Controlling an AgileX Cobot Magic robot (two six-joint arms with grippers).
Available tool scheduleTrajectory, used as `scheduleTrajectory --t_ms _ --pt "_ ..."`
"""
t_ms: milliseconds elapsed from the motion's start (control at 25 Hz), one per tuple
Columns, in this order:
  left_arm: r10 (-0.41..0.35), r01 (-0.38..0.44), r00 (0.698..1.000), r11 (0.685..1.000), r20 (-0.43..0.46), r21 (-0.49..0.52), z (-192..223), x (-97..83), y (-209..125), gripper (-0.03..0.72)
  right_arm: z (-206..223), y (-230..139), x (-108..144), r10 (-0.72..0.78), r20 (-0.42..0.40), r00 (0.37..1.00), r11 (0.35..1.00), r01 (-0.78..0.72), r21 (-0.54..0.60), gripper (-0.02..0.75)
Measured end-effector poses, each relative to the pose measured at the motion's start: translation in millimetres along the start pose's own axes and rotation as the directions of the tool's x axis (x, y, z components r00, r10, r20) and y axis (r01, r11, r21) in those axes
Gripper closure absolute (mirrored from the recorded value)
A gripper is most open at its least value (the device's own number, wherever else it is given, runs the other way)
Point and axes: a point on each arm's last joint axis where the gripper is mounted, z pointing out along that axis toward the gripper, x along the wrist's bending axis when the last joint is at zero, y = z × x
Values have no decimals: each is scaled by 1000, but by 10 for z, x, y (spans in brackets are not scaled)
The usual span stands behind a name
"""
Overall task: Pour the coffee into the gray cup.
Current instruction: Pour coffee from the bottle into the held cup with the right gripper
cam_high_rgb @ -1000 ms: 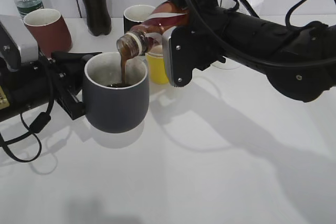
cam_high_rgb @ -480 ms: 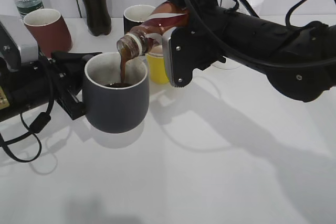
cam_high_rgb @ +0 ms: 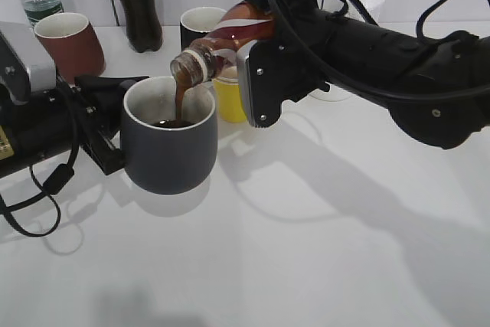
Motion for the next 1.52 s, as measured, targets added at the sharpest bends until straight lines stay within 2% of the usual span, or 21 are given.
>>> scheduleTrajectory --t_ms 1520 --pt "1 -1 1000 1000 -1 8 0 1 -7 643 -4 2 -28 -27 23 999 1000 27 -1 210"
